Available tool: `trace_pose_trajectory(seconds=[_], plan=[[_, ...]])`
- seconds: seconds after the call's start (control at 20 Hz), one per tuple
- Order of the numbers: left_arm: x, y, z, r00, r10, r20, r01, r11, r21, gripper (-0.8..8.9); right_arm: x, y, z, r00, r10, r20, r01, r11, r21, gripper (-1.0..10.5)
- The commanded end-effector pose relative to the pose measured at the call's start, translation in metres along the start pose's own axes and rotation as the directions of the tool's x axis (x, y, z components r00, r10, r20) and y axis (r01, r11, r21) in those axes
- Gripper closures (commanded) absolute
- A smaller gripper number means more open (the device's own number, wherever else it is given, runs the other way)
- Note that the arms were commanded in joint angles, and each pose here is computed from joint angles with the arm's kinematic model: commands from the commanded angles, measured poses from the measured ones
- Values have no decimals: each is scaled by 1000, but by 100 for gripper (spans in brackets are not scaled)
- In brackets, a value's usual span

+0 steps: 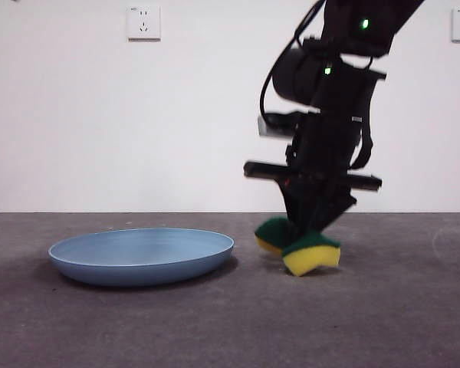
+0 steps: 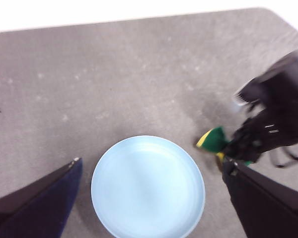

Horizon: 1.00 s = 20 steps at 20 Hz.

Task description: Pick up the plate,pick up the cloth,clean the plate with the cloth

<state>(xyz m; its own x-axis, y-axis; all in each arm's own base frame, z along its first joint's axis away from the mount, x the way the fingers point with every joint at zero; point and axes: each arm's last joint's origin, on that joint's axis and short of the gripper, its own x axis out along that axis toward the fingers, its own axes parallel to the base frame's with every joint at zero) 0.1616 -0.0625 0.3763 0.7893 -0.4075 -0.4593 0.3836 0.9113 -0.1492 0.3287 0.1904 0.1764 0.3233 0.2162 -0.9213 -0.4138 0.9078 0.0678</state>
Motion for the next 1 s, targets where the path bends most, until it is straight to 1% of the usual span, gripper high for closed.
trace_pose_trajectory(seconds=[0.05,0.1,0.15,0.2,0.35,0.5,0.65,0.8,0.85,0.9,0.95,1.0], plan=[[-11,-1,-3,1000,0,7,0,1000,-3,343,2,0,-1,1000,1,-6,-1,1000,23,557],[-12,-1,-3,1000,2,3,-2,1000,-3,343,2,0,-1,1000,1,-4,-1,1000,23,419],[-12,-1,-4,1000,3,-4,-3,1000,-3,343,2,0,-1,1000,1,-6,0,1000,23,365],[-11,-1,-5,1000,4,-13,-4,1000,2,343,2,0,-2,1000,-3,-10,3,1000,22,348],[-9,-1,-5,1000,5,-21,-5,1000,5,343,-3,0,0,1000,-2,3,2,1000,18,349],[-9,-1,-4,1000,7,-20,-7,1000,6,343,-25,1,4,998,5,61,-6,1000,17,350],[-9,-1,-4,1000,7,-14,-6,1000,7,343,-70,3,5,987,18,158,-20,1000,13,351],[-9,-1,-4,1000,6,-15,-6,1000,29,348,-131,4,-5,961,34,274,-37,999,5,355],[-9,-1,-4,1000,6,-16,-6,1000,30,350,-148,4,-10,951,38,306,-41,999,3,393],[-9,-1,-4,1000,6,-17,-6,1000,30,392,-167,3,-16,939,43,341,-46,999,0,498],[-9,-1,-5,1000,6,-21,-6,999,32,480,-184,3,-23,927,47,373,-50,999,-2,634],[-9,-1,-5,1000,7,-26,-6,999,35,621,-202,2,-32,912,51,406,-53,999,-5,783]])
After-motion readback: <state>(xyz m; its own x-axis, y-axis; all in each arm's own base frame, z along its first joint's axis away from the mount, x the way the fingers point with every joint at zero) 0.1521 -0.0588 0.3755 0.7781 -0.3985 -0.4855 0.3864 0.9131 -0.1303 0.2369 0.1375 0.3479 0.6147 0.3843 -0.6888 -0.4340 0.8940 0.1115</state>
